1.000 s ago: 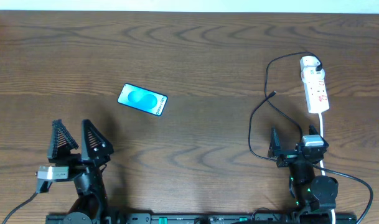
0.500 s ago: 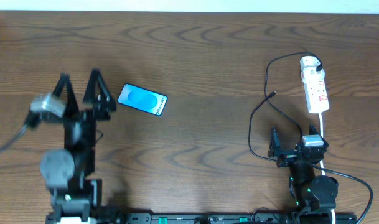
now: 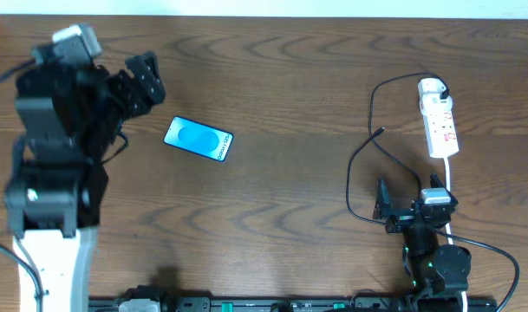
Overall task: Plug charger to phone and switch on socket
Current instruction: 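Raise the left arm and move the left gripper over the phone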
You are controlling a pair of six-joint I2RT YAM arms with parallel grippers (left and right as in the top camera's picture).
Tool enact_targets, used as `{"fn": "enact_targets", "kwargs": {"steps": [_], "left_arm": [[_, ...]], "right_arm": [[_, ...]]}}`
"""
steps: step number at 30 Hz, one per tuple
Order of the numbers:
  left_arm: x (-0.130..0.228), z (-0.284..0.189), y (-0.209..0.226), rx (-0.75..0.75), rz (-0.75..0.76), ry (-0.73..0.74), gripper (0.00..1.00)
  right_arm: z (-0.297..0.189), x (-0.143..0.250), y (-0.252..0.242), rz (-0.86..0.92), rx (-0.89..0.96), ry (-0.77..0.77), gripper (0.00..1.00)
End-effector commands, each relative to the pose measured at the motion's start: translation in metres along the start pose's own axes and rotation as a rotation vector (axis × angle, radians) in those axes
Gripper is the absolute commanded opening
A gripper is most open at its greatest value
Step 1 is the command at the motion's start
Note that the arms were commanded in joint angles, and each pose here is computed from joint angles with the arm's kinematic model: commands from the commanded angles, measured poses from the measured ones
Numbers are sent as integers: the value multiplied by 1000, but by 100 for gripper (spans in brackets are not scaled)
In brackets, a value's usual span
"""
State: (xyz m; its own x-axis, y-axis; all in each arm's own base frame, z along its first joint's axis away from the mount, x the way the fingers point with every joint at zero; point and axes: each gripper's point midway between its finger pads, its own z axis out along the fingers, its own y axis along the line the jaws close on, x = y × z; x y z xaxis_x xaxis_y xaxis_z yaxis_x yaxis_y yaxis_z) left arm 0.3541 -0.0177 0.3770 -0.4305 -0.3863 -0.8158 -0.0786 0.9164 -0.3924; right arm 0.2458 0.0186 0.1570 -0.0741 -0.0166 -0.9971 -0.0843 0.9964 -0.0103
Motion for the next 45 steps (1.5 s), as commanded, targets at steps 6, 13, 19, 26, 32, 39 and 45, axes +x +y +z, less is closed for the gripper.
{"fn": "enact_targets", "kwargs": {"steps": [6, 13, 19, 26, 32, 39, 45], "left_arm": [[56, 11, -12, 75, -7, 350, 89], [114, 6, 14, -43, -64, 612, 89], [112, 19, 14, -55, -116, 603, 89], [93, 19, 48, -329, -355, 462, 89], [70, 11, 58, -437, -462, 349, 89], [37, 12, 58, -510, -540, 280, 84], [38, 39, 54, -562, -588, 337, 78]], "right_arm": [[0, 1, 1, -12, -2, 0, 99], [0, 1, 1, -12, -2, 0, 99], [0, 1, 1, -12, -2, 0, 99], [0, 1, 1, -12, -2, 0, 99], [0, 1, 1, -12, -2, 0, 99], [0, 1, 1, -12, -2, 0, 99], [0, 1, 1, -12, -2, 0, 99]]}}
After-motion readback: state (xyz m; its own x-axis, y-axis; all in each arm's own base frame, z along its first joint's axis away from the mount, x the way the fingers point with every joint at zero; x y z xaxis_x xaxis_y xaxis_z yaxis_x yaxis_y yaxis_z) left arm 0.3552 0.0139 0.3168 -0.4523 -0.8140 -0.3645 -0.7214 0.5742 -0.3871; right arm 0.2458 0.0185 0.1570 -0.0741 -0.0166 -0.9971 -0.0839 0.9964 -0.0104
